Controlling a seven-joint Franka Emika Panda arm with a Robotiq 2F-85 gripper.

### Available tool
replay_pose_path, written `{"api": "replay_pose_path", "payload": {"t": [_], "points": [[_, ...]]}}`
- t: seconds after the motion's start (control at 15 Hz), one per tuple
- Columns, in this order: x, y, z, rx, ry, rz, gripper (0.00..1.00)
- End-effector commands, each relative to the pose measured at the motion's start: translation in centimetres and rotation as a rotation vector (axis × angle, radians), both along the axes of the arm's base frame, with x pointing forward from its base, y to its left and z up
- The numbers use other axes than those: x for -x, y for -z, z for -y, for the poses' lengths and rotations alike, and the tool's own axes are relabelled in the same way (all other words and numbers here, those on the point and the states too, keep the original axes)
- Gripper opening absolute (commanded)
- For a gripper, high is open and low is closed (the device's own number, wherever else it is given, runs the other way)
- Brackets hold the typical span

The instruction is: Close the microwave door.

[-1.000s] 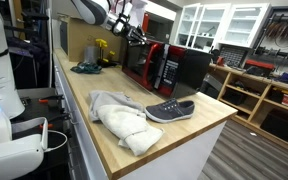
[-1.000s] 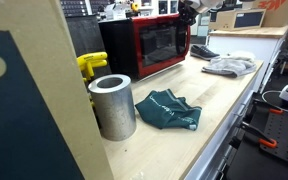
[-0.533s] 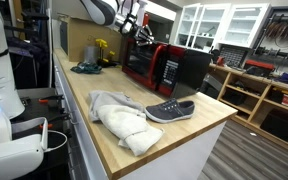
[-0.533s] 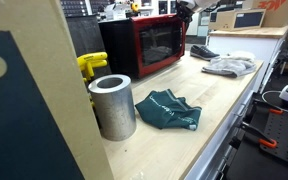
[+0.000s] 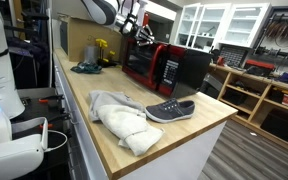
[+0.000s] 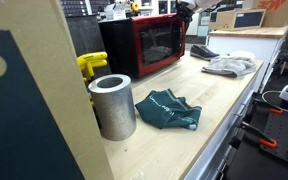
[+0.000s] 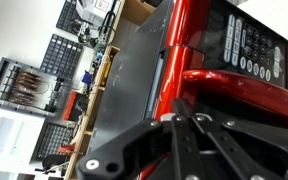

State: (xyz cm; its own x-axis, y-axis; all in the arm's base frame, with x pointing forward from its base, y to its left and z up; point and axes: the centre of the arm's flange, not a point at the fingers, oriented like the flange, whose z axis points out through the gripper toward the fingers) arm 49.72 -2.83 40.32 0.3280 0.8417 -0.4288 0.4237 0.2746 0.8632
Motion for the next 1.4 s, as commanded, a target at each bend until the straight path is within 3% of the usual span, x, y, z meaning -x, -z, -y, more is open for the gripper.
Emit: {"api": "replay_pose_path", "payload": {"t": [0.0,0.67,1.0,1.2,1.33], "points": [[-2.6,0.7,2.4,0.008,0.024,0.037,0.00],[-3.3,0.9,3.0,-0.044,0.042,0.079,0.00],[-4.4,1.3,0.6,-0.233,0.135,0.097,0.00],[-3.5,0.1,-0.2,-0.276,0.171,0.112,0.00],[-2.0,-1.5,-1.1,-0.353,0.195,0.080,0.00]]}}
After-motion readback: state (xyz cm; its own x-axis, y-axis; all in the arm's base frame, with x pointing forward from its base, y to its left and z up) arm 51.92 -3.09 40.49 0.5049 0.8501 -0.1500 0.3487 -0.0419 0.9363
